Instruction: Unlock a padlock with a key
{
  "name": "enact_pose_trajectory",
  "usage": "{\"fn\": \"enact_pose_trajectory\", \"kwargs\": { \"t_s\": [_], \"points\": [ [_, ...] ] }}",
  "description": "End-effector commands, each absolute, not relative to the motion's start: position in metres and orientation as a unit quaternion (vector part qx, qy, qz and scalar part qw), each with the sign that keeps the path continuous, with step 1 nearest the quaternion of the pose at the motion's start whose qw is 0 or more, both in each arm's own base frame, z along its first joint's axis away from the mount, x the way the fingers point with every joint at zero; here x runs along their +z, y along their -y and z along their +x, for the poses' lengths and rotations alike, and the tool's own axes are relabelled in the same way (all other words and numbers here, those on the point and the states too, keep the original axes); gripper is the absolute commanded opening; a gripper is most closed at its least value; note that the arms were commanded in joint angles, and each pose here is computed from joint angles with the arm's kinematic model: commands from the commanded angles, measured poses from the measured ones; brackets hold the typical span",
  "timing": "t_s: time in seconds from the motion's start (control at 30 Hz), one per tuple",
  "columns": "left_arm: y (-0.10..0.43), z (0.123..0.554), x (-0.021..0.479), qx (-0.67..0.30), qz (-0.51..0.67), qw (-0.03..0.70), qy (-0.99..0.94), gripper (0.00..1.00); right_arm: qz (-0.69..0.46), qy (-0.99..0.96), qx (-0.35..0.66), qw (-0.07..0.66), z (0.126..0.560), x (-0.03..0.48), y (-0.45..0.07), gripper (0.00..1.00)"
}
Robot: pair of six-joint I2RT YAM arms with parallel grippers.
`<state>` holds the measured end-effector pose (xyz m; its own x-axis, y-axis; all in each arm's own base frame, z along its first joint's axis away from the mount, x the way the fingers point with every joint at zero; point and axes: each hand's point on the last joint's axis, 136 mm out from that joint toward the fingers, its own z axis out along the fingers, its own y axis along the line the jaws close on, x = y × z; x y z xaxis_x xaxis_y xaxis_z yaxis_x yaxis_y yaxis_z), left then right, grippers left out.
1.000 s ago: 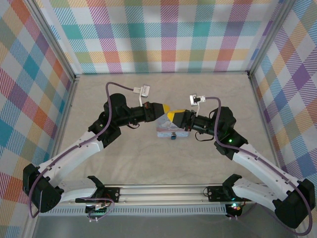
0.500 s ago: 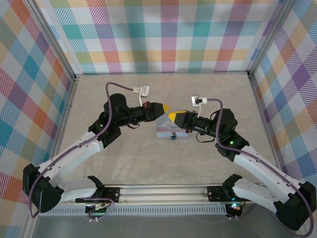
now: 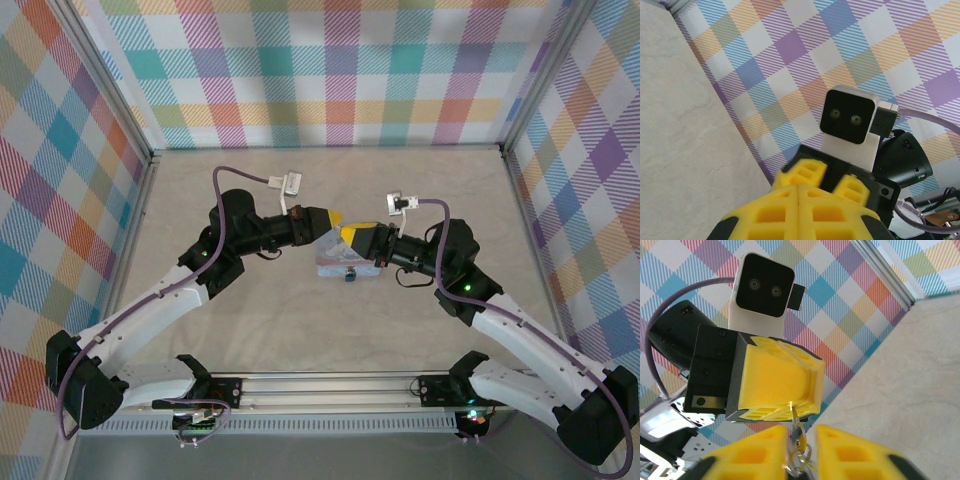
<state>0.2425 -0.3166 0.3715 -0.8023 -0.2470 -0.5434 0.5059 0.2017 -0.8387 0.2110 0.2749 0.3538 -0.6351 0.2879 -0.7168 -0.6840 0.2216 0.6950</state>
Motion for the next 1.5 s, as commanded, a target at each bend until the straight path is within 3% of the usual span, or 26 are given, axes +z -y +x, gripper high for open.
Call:
{"fn": "enact_pose_trajectory", "kwargs": {
  "t_s": [0.0,0.33,0.6,1.03,1.47],
  "points": [
    [0.313,0.241,0.382,-0.632,0.097,0.317,-0.700,0.00,-0.165,-0.651,0.615,0.413,0.205,0.369,-0.276,0.30],
    [0.314,0.243,0.378,-0.631,0.092,0.316,-0.703,0.00,-0.170,-0.645,0.624,0.408,0.204,0.374,-0.279,0.29],
    [0.314,0.244,0.375,-0.628,0.090,0.314,-0.706,0.00,-0.170,-0.639,0.627,0.411,0.206,0.379,-0.281,0.35],
    [0.312,0.242,0.381,-0.631,0.091,0.319,-0.702,0.00,-0.162,-0.648,0.617,0.415,0.209,0.369,-0.279,0.00],
    [0.312,0.240,0.377,-0.633,0.093,0.313,-0.702,0.00,-0.163,-0.643,0.618,0.423,0.207,0.373,-0.276,0.00]
  ]
}}
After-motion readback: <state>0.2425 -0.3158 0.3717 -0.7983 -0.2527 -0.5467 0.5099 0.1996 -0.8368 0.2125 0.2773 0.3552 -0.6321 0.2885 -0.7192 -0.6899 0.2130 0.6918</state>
